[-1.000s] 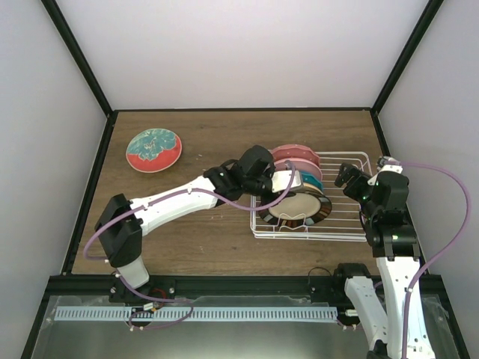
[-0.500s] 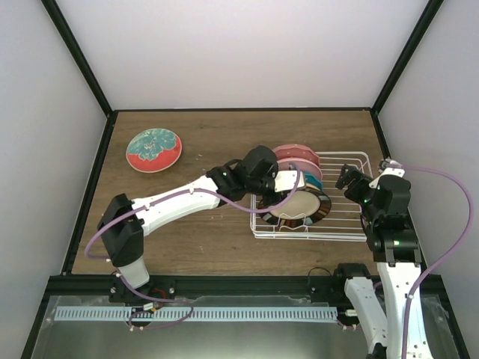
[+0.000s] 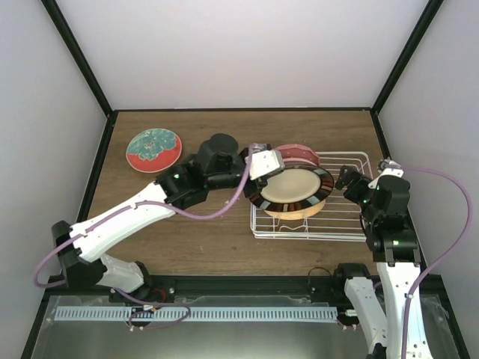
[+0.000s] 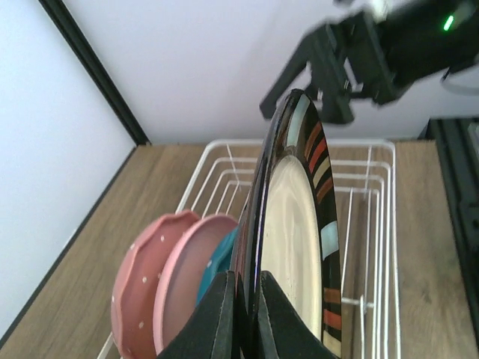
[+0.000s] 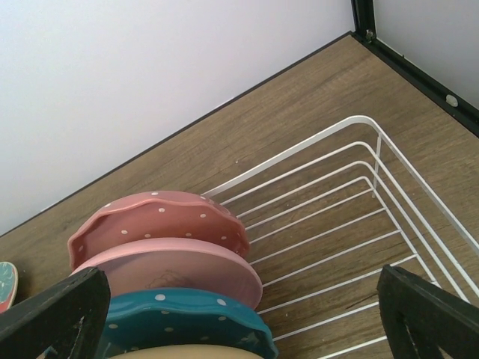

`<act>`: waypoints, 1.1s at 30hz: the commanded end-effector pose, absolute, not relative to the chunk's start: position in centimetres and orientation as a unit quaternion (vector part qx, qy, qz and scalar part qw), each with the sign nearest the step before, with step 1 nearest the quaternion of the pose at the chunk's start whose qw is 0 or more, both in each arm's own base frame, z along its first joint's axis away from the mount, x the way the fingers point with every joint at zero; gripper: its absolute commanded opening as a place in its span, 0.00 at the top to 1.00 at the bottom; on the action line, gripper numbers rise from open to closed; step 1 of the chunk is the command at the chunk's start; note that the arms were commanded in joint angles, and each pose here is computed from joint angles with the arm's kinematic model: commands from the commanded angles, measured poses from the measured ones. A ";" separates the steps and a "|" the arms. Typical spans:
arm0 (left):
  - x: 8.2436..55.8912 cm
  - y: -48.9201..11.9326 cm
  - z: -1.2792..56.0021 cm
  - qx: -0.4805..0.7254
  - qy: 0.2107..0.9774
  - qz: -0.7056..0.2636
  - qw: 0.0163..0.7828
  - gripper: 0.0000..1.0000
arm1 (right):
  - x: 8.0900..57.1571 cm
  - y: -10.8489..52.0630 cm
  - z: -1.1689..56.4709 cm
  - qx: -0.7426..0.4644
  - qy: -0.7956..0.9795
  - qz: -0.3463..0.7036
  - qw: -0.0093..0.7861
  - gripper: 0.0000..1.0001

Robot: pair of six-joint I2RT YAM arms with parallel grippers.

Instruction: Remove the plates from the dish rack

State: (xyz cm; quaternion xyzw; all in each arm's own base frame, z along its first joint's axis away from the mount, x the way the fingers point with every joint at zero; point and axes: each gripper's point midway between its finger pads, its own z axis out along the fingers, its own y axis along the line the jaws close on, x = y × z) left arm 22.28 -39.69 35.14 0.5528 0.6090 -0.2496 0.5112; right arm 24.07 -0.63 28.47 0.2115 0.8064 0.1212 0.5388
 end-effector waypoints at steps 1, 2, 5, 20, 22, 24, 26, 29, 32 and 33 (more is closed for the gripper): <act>21.7 -38.1 44.7 0.476 0.555 -0.309 0.608 0.96 | 24.4 -0.1 28.2 0.207 0.806 0.135 0.537 0.00; 22.0 -37.6 45.5 0.464 0.558 -0.311 0.613 0.96 | 24.5 0.0 28.2 0.207 0.807 0.137 0.537 0.00; 24.0 -34.9 48.1 0.412 0.573 -0.314 0.635 0.96 | 24.7 0.0 28.1 0.207 0.808 0.138 0.535 0.00; 39.3 -9.5 46.0 0.069 0.730 -0.240 0.637 0.96 | 26.1 0.9 27.8 0.205 0.809 0.163 0.526 0.00; 41.6 -3.9 41.7 -0.030 0.761 -0.249 0.598 0.96 | 26.3 0.9 27.7 0.204 0.810 0.165 0.524 0.00; 43.0 -0.2 38.1 -0.101 0.775 -0.263 0.565 0.96 | 26.4 0.9 27.8 0.203 0.810 0.162 0.526 0.00; 43.9 2.8 35.3 -0.155 0.776 -0.278 0.545 0.96 | 26.5 0.6 28.0 0.202 0.810 0.155 0.528 0.00; 44.9 5.6 31.8 -0.220 0.770 -0.301 0.518 0.96 | 26.5 0.5 28.2 0.200 0.810 0.150 0.530 0.00; 45.8 6.6 29.1 -0.263 0.763 -0.319 0.498 0.96 | 26.5 0.6 28.1 0.201 0.811 0.152 0.528 0.00; 46.1 6.8 28.3 -0.279 0.757 -0.327 0.492 0.96 | 26.5 0.6 28.1 0.202 0.811 0.153 0.527 0.00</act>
